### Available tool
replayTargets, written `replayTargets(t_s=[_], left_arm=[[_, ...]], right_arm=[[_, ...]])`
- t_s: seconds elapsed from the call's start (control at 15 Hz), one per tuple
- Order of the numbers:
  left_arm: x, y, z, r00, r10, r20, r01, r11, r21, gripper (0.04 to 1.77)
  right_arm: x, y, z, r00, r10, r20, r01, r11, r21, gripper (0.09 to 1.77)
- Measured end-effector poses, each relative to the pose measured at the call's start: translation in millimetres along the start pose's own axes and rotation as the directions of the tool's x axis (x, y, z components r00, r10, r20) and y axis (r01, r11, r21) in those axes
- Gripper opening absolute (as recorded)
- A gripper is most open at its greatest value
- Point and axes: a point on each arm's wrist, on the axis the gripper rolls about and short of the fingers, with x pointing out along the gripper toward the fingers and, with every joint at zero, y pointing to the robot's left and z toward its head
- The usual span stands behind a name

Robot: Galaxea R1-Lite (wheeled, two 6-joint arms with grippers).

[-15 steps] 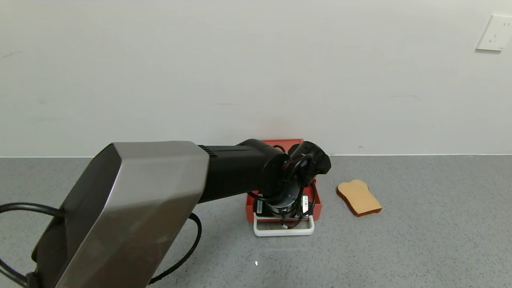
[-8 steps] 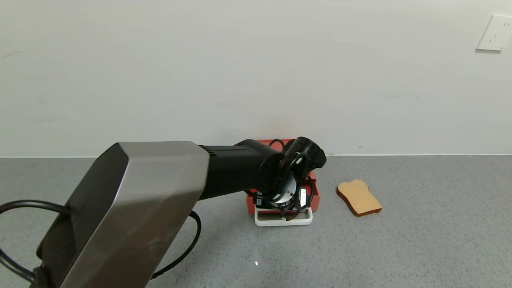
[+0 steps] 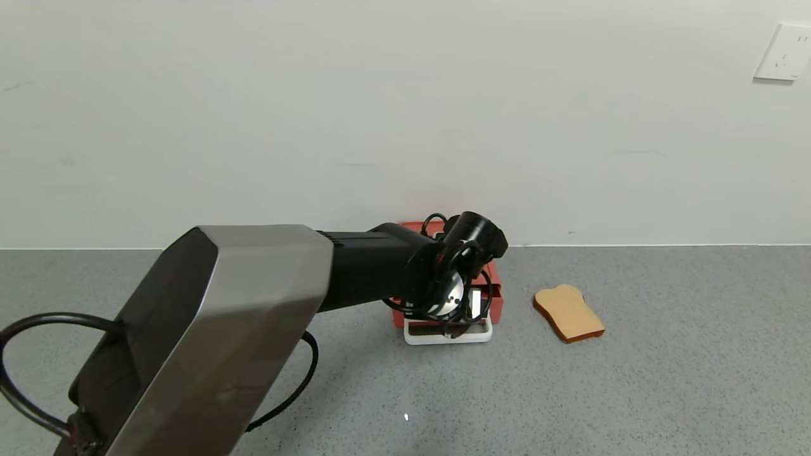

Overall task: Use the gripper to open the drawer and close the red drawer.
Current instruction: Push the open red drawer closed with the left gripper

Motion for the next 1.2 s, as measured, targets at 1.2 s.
replayTargets(t_s=[1.2], left_arm=[[18.7, 4.7, 10.7, 0.994, 0.019, 0.105, -0.021, 1.0, 0.018, 1.72]], right_arm=[[0.1, 0.0, -0.2, 1.0, 0.0, 0.0, 0.0, 1.0, 0.0, 1.71]])
